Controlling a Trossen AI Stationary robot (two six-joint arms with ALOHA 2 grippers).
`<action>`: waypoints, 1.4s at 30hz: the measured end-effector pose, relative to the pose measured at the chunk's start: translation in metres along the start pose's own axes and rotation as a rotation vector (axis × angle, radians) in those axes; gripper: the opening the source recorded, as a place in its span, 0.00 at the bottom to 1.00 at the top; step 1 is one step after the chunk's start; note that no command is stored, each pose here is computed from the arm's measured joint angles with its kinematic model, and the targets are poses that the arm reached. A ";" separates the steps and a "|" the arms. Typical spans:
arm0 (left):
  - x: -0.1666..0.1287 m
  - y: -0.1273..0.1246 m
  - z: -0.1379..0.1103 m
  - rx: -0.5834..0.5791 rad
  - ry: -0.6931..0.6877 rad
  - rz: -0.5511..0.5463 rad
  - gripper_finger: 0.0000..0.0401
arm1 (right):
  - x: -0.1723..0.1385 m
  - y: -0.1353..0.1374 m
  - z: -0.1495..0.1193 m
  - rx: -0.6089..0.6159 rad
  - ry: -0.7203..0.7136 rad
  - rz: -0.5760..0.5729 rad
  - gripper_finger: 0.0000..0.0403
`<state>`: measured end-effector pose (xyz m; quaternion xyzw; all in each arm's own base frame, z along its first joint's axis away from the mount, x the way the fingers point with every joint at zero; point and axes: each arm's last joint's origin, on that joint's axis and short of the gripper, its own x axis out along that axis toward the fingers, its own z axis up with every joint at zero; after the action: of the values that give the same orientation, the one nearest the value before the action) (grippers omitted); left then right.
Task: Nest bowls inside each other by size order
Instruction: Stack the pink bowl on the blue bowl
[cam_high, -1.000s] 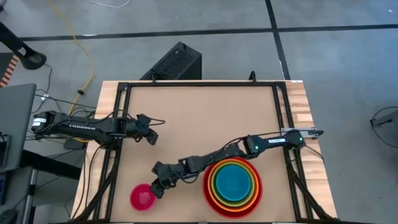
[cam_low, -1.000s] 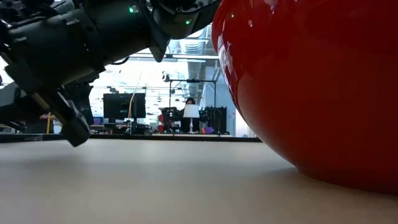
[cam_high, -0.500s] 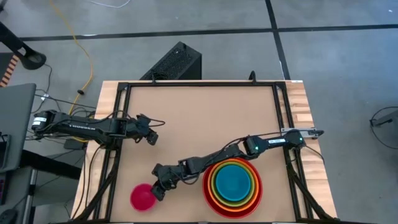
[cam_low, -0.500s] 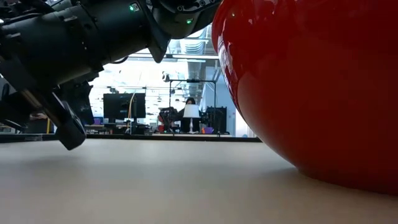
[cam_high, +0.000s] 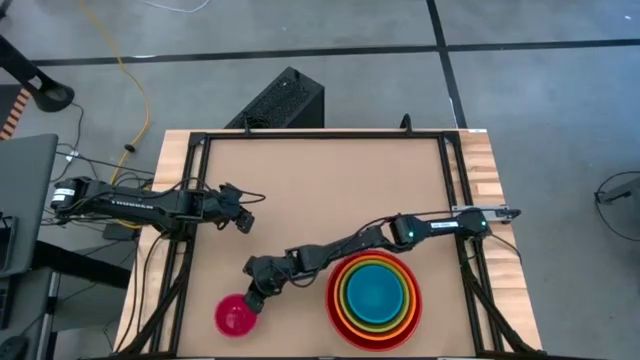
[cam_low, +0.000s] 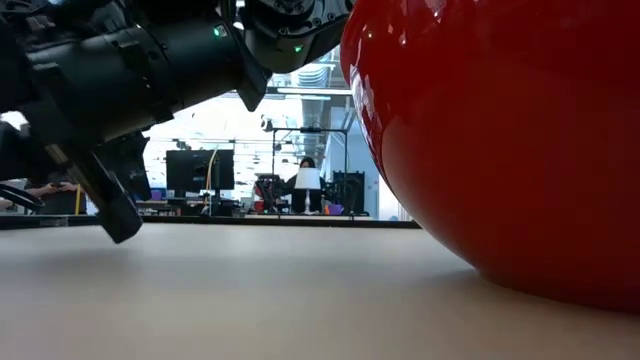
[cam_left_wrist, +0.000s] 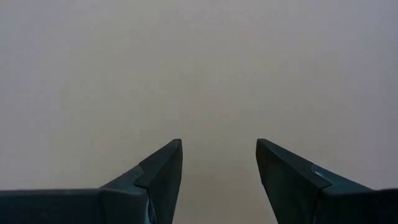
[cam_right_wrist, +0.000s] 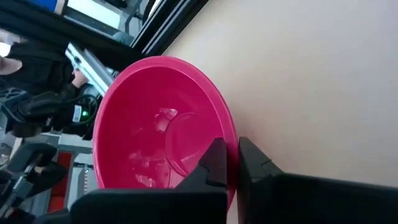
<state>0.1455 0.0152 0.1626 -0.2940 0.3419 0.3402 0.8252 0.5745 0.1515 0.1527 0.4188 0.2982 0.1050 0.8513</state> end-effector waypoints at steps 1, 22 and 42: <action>0.000 0.000 0.000 0.000 0.000 0.000 0.48 | -0.002 -0.001 0.004 0.002 0.000 0.001 0.01; 0.000 0.001 0.000 0.041 -0.015 0.022 0.48 | -0.175 0.068 0.090 -0.102 0.143 -0.251 0.00; 0.000 0.001 0.002 -0.016 -0.059 0.046 0.48 | -0.370 0.197 -0.012 -0.233 0.173 -0.608 0.00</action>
<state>0.1453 0.0172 0.1634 -0.2822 0.3214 0.3704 0.8245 0.2852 0.1240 0.4551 0.2002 0.4664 -0.0851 0.8574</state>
